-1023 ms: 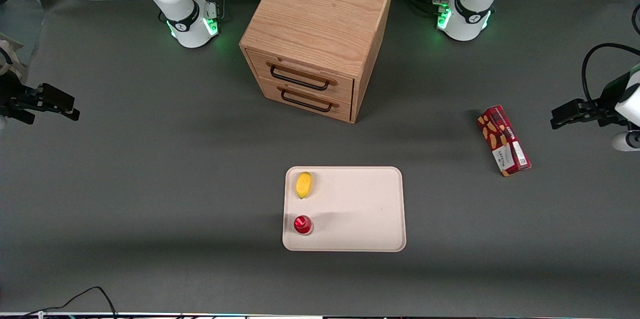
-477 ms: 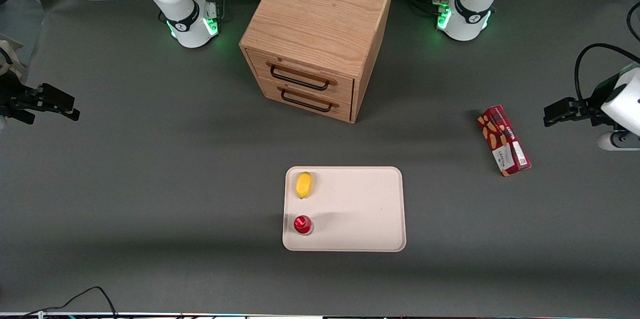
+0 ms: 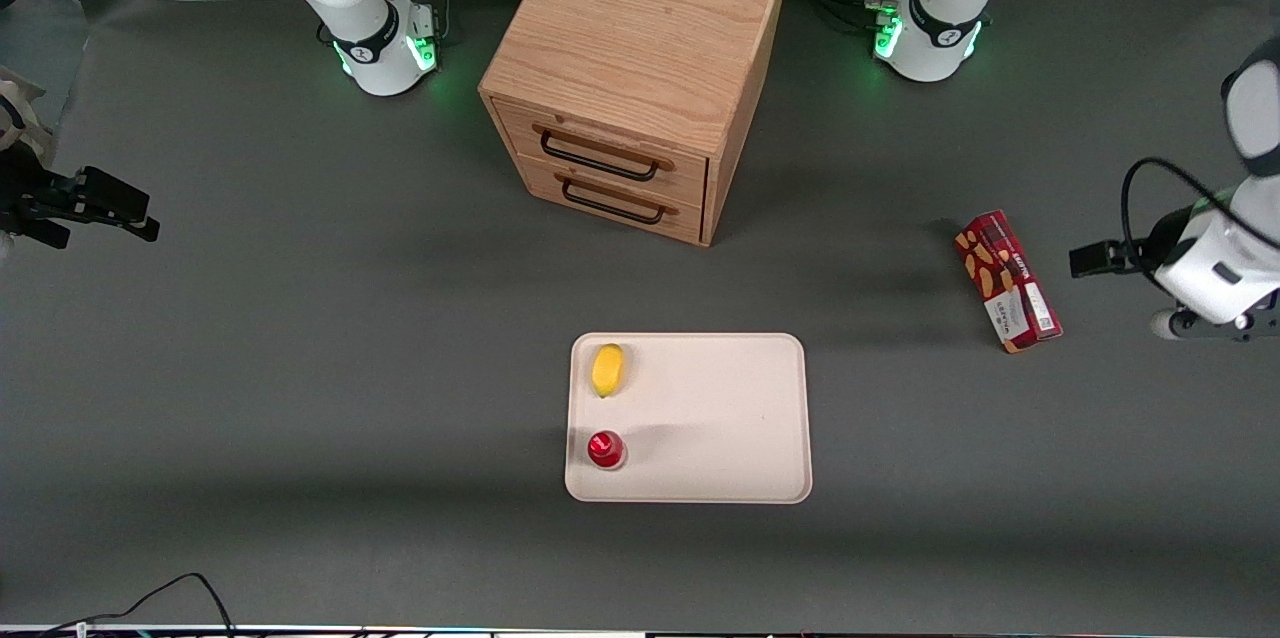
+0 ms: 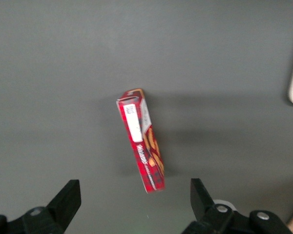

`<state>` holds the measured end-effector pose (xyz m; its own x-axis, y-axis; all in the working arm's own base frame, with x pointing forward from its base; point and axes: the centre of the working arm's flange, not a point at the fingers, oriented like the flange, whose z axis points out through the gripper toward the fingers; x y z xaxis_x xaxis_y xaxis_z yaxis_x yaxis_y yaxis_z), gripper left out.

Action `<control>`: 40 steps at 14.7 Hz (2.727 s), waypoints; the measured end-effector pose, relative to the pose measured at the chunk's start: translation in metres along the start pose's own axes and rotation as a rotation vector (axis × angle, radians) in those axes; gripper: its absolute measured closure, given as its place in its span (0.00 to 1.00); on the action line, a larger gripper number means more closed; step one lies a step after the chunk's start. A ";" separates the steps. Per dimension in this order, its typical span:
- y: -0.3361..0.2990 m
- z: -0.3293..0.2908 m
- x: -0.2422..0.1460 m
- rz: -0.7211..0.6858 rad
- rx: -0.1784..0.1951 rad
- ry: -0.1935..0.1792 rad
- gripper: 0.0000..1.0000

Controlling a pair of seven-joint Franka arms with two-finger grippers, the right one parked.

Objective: Place red cookie box on tray
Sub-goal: 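Move the left gripper down over the red plaid cookie box, then close the left gripper on the end of the red cookie box, then lift the red cookie box upright with the left gripper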

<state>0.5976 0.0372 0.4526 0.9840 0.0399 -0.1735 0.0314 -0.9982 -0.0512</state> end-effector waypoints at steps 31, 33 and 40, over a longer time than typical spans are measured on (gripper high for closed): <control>0.007 0.191 -0.046 -0.206 -0.076 0.064 0.86; 0.011 0.148 -0.047 -0.184 -0.075 0.031 0.86; 0.033 -0.050 -0.081 -0.087 -0.018 -0.059 0.86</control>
<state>0.5281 -0.0017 0.5145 0.9654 0.1287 -0.2267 0.1201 -0.9914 -0.0514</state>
